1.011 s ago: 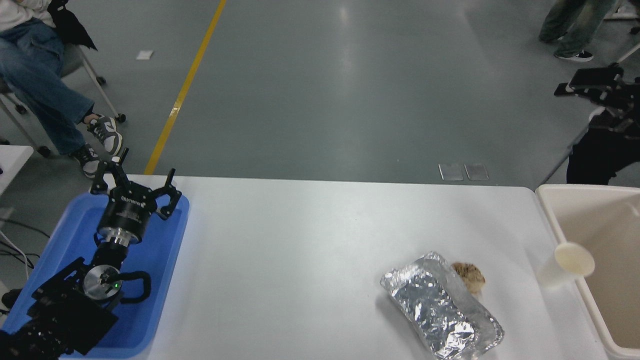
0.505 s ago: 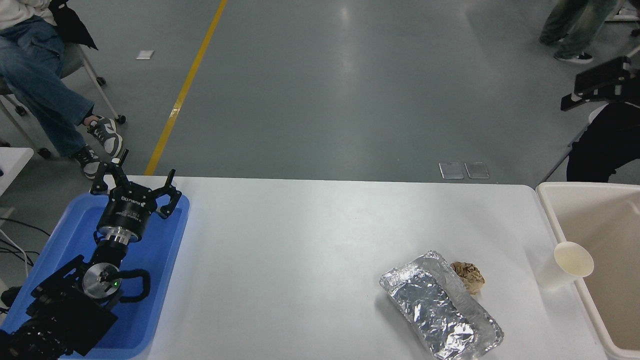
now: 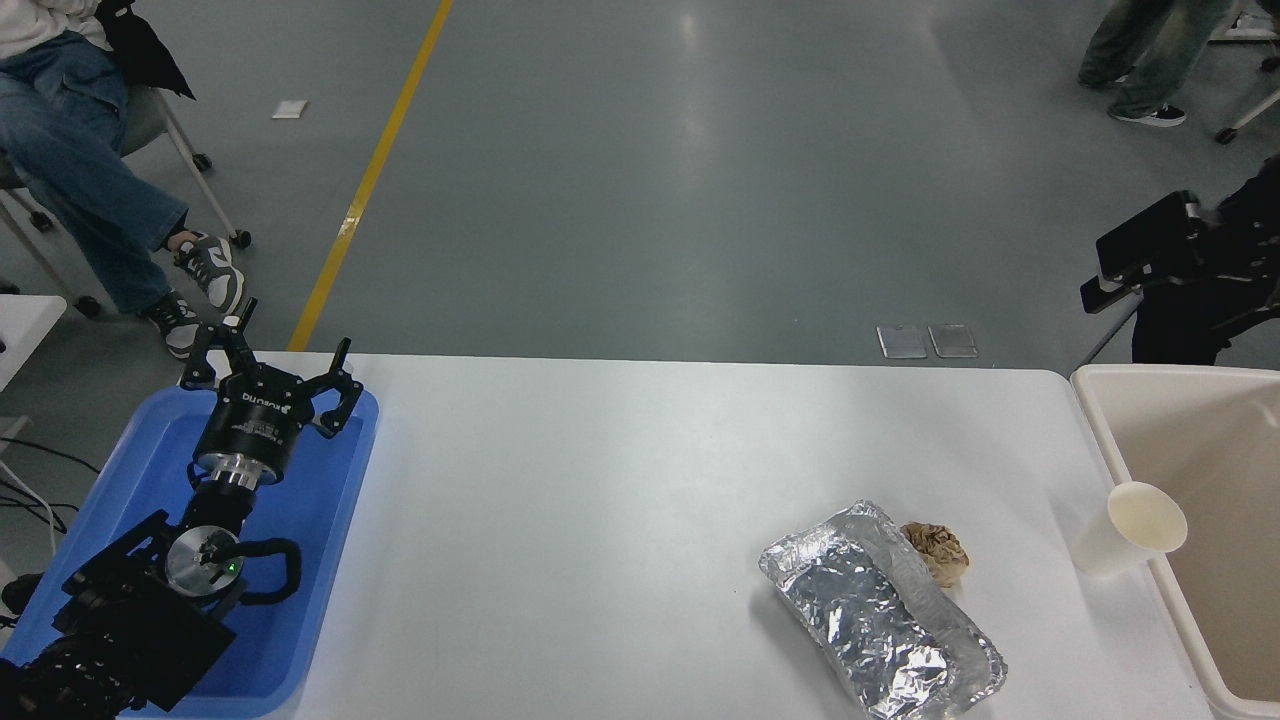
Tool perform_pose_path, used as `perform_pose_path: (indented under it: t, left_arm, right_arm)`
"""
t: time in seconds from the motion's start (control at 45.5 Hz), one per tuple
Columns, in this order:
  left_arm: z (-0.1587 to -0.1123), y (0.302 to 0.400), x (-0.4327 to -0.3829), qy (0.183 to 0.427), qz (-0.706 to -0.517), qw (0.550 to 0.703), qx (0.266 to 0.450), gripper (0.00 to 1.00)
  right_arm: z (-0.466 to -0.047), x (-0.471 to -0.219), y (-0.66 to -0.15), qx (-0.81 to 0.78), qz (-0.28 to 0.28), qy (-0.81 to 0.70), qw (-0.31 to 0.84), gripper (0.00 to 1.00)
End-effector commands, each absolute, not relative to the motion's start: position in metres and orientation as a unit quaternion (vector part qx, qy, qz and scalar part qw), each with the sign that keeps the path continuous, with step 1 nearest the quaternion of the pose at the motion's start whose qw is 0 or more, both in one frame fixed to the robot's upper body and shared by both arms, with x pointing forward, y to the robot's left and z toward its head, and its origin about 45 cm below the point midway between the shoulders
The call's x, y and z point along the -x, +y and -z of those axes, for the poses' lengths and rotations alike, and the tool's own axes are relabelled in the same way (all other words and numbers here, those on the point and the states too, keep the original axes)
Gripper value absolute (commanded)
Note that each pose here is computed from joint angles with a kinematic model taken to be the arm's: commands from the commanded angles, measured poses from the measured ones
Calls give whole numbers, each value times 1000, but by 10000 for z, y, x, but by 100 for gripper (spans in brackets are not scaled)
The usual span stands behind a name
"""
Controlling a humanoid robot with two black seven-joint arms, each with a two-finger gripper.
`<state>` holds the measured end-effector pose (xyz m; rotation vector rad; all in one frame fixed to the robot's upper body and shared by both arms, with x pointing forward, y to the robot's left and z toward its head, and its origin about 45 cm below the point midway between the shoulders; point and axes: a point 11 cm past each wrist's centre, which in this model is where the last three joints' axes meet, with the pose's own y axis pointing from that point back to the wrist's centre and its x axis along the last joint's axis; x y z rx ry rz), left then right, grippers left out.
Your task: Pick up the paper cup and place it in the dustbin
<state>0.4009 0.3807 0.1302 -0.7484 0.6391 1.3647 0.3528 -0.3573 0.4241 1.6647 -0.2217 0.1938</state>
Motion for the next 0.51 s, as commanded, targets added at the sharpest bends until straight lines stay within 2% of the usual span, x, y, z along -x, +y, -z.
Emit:
perform_pose_path:
  t: [0.0,0.242,0.484]
  left_arm:
    - [-1304,3811,-4010,283,-605,666,331,100]
    - [-1302,3815,-4008,283,-606,666,331,100]
    - [-1302,3815,-4008,283,-606,666,331,100]
  right_arm:
    - [-4153,-3474,-3517,-740,-79,-81,664,100]
    - [-3772,-3420,-3790,-721,-43,-51,690,100]
    - [-3213,-3438,-4254,-695,-60,-58,714,100]
